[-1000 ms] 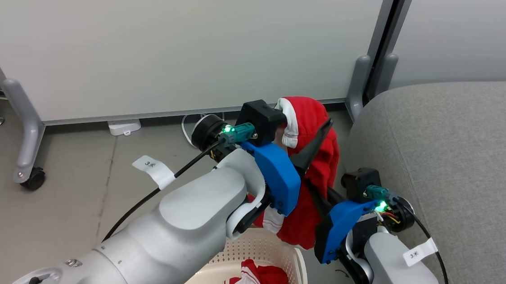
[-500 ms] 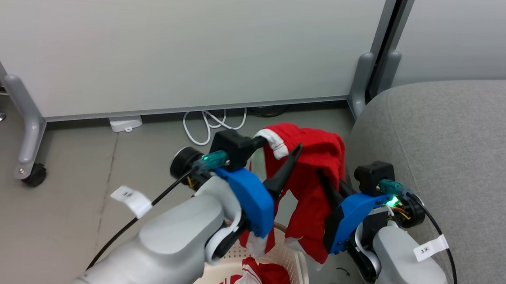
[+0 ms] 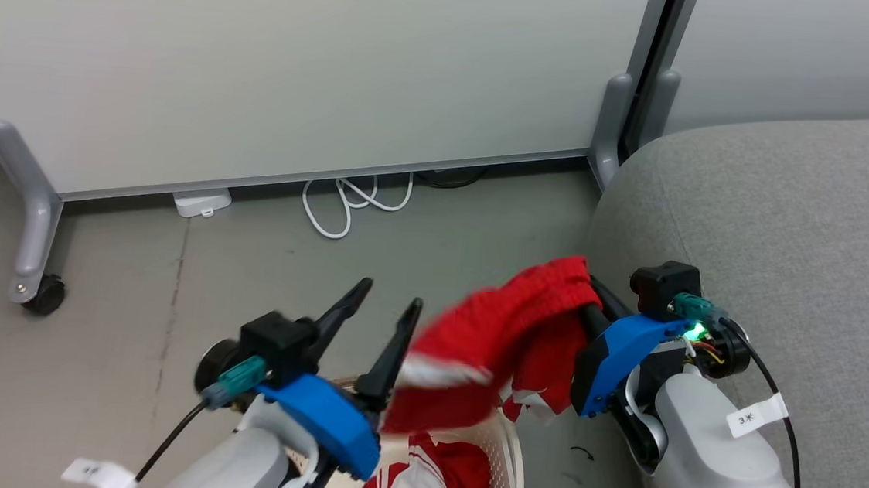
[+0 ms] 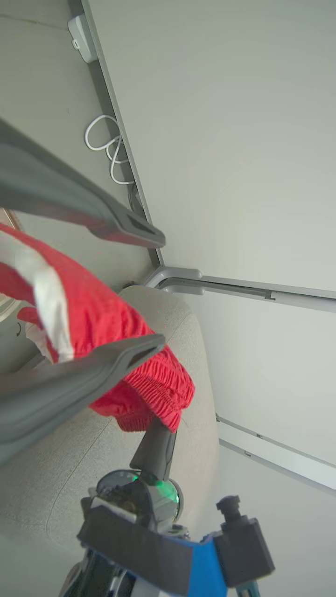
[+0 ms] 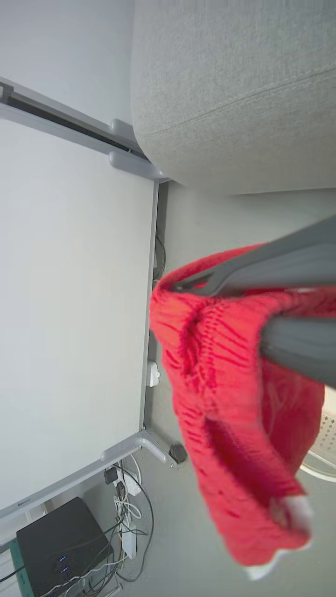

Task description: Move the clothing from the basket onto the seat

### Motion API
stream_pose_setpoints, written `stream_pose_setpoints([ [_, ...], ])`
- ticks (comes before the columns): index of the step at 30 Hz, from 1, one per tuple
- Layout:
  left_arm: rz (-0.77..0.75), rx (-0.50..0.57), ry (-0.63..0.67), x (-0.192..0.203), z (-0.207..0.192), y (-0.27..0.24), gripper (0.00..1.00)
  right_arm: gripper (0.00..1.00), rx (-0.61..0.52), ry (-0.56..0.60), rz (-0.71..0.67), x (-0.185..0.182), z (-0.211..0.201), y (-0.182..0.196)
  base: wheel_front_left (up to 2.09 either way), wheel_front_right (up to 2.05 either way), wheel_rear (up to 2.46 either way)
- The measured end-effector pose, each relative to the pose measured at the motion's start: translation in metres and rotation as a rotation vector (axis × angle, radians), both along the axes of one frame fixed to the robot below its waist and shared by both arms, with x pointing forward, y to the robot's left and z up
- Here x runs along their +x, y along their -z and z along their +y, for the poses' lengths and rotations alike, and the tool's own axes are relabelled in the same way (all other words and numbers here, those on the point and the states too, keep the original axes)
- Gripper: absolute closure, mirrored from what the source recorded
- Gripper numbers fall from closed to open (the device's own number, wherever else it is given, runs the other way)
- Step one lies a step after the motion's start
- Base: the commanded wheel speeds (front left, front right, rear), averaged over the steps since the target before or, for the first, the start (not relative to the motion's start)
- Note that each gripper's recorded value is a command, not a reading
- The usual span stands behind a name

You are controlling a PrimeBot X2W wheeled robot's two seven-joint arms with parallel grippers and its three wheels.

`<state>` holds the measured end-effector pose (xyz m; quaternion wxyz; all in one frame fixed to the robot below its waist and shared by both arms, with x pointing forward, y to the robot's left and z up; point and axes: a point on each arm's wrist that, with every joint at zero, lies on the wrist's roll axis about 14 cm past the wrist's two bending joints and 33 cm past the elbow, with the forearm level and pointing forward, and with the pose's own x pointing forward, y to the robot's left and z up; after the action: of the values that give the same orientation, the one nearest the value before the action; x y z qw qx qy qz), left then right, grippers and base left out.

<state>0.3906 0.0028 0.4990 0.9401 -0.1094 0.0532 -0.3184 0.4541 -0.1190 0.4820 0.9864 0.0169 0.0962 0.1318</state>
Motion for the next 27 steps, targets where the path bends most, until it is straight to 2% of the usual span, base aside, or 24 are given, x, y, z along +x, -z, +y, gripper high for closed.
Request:
stream_pose_setpoints([
  [11,-0.074,0.035,-0.106,0.000,0.035,0.000,0.00,1.00,-0.001,0.057,-0.017,-0.004,-0.023,-0.005,0.00,0.00,0.00],
  [20,-0.108,0.056,-0.033,-0.010,0.027,0.005,0.00,1.00,-0.007,0.116,-0.030,-0.015,-0.049,-0.011,0.00,0.00,0.00],
  [27,-0.092,0.053,0.055,-0.011,0.001,0.016,0.00,1.00,-0.009,0.198,-0.027,-0.028,-0.082,-0.010,0.00,0.00,0.00],
])
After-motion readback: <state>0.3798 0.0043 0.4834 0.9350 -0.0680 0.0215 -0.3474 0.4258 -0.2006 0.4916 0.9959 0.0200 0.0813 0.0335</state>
